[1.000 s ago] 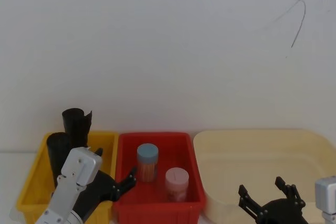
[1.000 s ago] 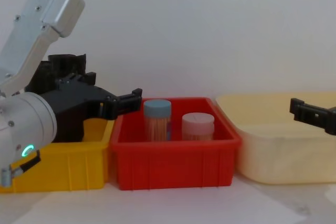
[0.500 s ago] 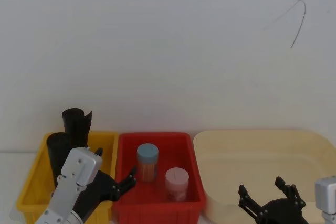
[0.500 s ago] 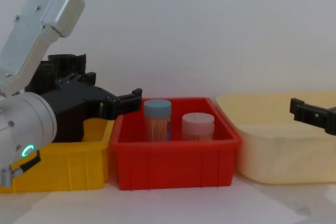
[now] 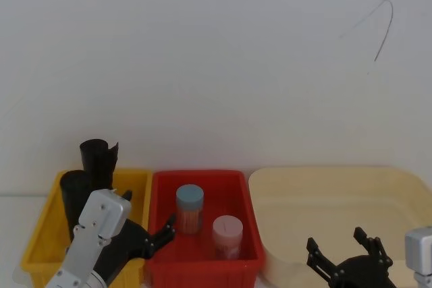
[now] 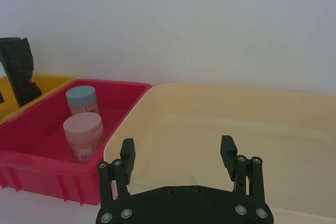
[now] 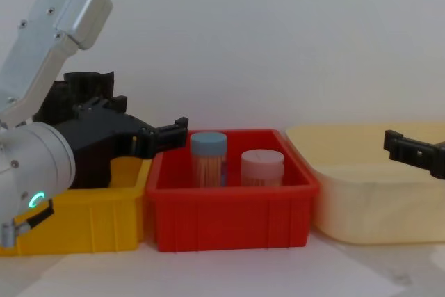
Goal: Pick up the garbage bag with the one hand and transfer it to the other hand.
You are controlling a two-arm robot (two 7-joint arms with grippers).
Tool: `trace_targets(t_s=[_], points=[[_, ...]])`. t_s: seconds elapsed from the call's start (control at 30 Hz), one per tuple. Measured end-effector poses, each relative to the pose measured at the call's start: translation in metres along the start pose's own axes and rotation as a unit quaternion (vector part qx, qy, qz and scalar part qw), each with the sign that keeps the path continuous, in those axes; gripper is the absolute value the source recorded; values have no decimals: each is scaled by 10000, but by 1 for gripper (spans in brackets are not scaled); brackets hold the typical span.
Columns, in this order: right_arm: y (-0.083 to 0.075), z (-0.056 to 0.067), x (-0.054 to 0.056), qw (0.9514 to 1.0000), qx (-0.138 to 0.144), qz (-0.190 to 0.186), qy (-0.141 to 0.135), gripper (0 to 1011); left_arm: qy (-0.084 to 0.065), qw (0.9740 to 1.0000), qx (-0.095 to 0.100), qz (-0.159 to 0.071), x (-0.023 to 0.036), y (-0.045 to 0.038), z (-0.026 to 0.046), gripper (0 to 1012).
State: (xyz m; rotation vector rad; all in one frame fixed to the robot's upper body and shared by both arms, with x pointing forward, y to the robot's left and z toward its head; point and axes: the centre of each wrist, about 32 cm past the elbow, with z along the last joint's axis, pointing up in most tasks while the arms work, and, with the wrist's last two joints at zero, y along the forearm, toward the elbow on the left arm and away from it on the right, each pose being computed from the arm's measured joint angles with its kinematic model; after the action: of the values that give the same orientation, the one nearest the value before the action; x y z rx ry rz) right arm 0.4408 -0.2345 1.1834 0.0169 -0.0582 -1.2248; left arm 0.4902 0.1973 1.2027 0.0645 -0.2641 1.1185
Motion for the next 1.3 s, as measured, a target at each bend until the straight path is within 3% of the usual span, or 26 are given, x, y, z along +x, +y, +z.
trace_targets(t_s=[1.3], points=[[0, 0, 0, 10000, 0, 0, 0, 1004, 0, 10000, 0, 0, 0, 0, 0, 1002]])
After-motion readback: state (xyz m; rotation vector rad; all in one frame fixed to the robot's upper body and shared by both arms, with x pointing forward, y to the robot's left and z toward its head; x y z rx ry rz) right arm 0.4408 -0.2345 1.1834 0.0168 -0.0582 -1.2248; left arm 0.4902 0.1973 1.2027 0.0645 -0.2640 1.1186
